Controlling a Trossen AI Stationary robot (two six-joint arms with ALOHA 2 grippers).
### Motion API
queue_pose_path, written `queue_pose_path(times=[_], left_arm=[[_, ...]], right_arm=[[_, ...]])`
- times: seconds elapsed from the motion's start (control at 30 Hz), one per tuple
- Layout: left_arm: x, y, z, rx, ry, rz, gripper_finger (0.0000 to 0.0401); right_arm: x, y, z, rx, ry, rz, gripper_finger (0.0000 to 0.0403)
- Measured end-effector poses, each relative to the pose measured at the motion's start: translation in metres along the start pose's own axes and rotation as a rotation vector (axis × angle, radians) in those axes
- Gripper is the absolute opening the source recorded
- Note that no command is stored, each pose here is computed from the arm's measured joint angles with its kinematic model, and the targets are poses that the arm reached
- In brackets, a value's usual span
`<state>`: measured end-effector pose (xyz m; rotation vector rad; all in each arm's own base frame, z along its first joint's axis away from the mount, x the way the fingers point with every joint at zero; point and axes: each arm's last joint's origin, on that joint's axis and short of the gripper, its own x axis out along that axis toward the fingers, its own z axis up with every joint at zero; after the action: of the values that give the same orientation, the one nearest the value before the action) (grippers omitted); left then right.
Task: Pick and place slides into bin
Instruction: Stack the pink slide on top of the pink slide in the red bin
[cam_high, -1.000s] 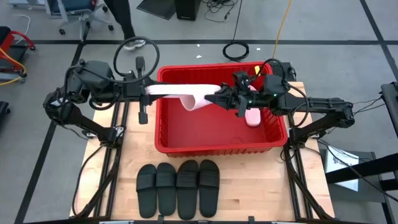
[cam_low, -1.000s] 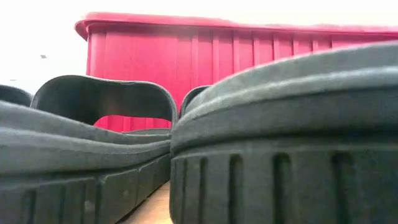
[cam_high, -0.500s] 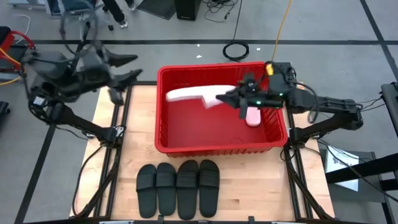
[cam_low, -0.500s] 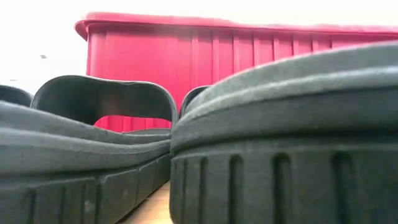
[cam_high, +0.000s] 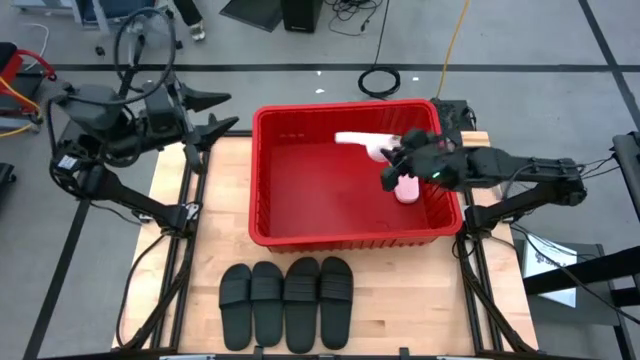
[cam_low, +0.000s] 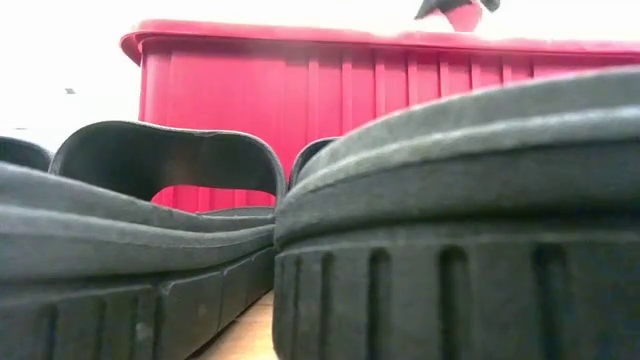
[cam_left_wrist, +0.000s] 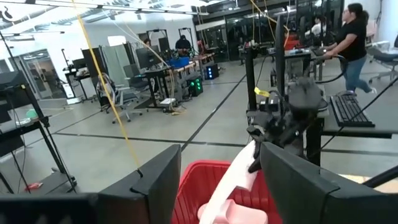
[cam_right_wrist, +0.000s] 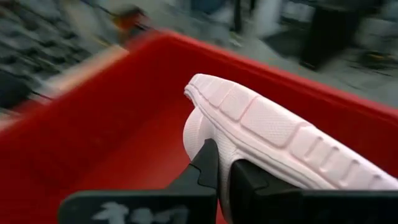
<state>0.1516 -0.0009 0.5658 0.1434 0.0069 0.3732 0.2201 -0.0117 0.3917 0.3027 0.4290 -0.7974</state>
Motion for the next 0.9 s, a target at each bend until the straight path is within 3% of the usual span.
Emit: queue_pose_path(times=[0.27, 0.6, 0.9], left_arm=[[0.008, -0.004, -0.002, 0.014, 0.02, -0.006, 0.0223], [0.008, -0.005, -0.003, 0.004, 0.02, -0.018, 0.0225], [0.008, -0.005, -0.003, 0.003, 0.019, -0.023, 0.0225]], right_arm=[[0.016, -0.002, -0.025, -0.117, 0.053, -0.324, 0.0], [0.039, 0.001, -0.046, -0.309, 0.148, -0.527, 0.0], [0.052, -0.007, -0.075, -0.365, 0.195, -0.622, 0.0]])
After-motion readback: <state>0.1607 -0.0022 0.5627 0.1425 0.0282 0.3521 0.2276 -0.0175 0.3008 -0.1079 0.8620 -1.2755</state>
